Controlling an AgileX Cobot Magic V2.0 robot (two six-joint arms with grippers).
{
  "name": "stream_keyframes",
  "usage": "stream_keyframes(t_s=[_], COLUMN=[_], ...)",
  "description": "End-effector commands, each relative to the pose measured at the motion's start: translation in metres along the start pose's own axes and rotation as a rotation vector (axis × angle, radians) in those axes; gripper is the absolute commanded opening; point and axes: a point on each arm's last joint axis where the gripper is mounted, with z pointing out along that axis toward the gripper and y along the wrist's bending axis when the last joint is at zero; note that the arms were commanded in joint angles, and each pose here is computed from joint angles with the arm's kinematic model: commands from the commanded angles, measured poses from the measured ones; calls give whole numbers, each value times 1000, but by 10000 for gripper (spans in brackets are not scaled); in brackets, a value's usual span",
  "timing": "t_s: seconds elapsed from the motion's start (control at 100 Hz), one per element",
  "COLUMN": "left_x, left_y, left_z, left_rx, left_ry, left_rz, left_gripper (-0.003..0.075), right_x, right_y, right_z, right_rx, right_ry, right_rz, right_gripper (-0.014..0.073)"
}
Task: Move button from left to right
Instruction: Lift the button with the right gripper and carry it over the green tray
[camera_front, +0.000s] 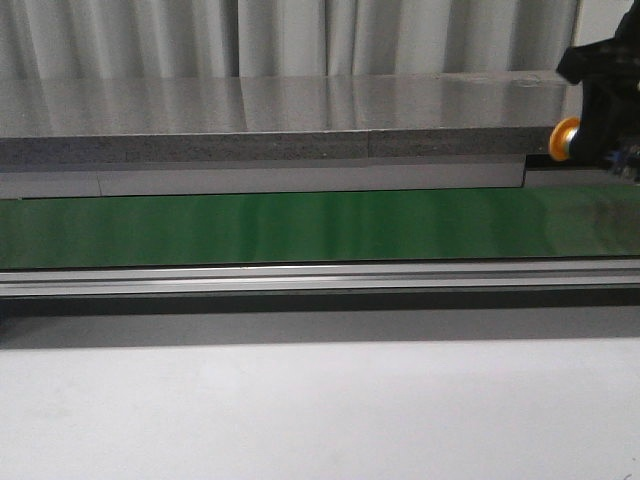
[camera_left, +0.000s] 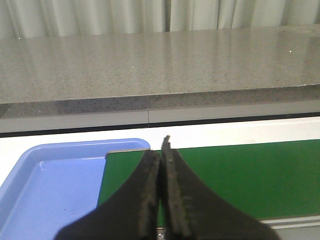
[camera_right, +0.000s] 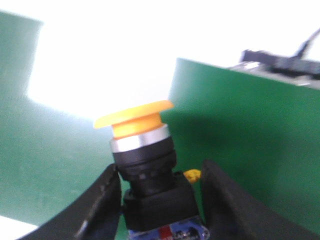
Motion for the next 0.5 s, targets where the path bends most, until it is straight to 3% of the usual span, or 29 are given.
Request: stream_keyframes(t_s=[0.0,0.25,0.49], left_x=[-16,-16,-16], left_y=[1,1,1], left_z=[-2,-2,-2], left_rx=[-11,-11,-11], left_ry=[-95,-95,-95], left_rz=[-12,-12,-12], left_gripper=[-20,-20,-20], right_x=[-14,-4,12], right_y=[-22,-87,-128], right_z=[-40,-59,-58], right_rx=[62,175,242], right_ry=[-121,-163,-164], right_rz=[26,176,274], right_gripper=[245,245,245])
